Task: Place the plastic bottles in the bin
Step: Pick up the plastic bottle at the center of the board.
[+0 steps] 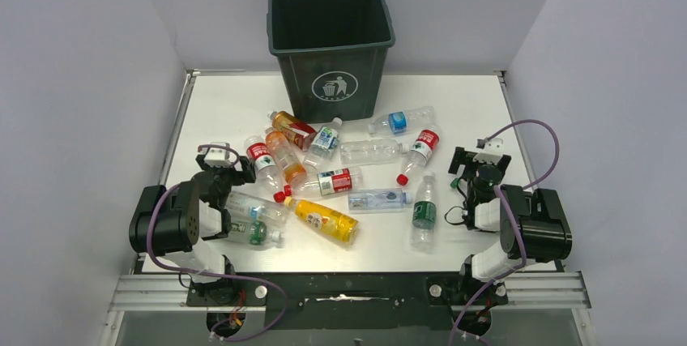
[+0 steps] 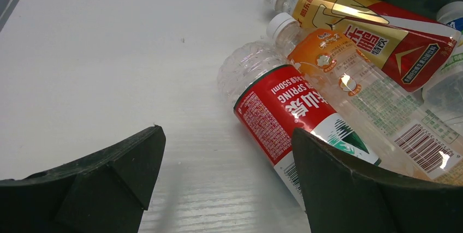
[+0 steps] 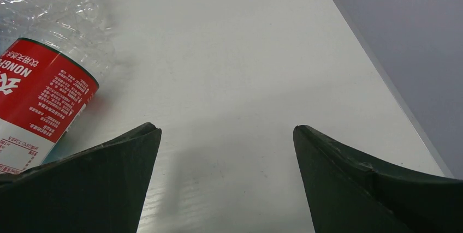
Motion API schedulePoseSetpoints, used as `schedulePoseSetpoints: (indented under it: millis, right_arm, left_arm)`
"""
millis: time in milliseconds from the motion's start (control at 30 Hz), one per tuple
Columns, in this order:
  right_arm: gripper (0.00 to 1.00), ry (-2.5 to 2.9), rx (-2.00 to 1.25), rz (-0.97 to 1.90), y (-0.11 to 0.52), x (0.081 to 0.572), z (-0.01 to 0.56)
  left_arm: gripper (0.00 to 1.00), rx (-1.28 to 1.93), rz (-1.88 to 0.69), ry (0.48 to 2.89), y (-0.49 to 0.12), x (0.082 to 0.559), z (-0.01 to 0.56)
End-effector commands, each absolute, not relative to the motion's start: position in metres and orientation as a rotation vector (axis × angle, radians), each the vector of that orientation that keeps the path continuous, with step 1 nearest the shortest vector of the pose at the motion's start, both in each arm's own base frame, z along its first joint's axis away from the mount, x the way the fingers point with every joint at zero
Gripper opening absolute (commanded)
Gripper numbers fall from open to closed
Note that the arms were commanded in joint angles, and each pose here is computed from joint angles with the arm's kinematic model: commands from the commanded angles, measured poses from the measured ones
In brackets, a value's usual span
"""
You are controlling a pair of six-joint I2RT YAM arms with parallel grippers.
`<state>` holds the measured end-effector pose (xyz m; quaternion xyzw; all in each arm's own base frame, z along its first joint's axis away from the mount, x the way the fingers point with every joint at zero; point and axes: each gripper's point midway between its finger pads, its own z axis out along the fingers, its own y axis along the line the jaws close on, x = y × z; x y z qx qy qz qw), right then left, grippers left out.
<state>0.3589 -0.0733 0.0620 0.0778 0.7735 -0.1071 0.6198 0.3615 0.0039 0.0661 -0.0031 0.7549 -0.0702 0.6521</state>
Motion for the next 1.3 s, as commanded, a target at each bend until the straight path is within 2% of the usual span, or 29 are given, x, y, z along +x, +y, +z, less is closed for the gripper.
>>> schedulePoseSetpoints:
  millis: [0,833,967,1100,1267]
  right_arm:
    - [0.98,1.689,0.171,-0.248,-0.076,0.370,0.088]
    - [0.98,1.654,0.089,-0.227,-0.064,0.365,0.095]
    - [0.98,1.614,0.130,-0.242,-0.068,0.356,0.115]
    - [0.98,1.599,0.072,-0.211,-0.060,0.360,0.140]
    - [0.98,1.548,0.019,-0.166,-0.047,0.356,0.180]
  left_arm:
    - [0.87,0.017,-0.126,1.656,0.006,0.371,0.083]
    - [0.87,0.084,-0.153,1.620,-0.004,0.360,0.089]
    - [0.87,0.066,-0.131,1.530,-0.002,0.346,0.111]
    - [0.87,0.124,-0.141,1.573,-0.011,0.350,0.126]
    - [0.87,0.072,-0.164,1.462,-0.023,0.348,0.178]
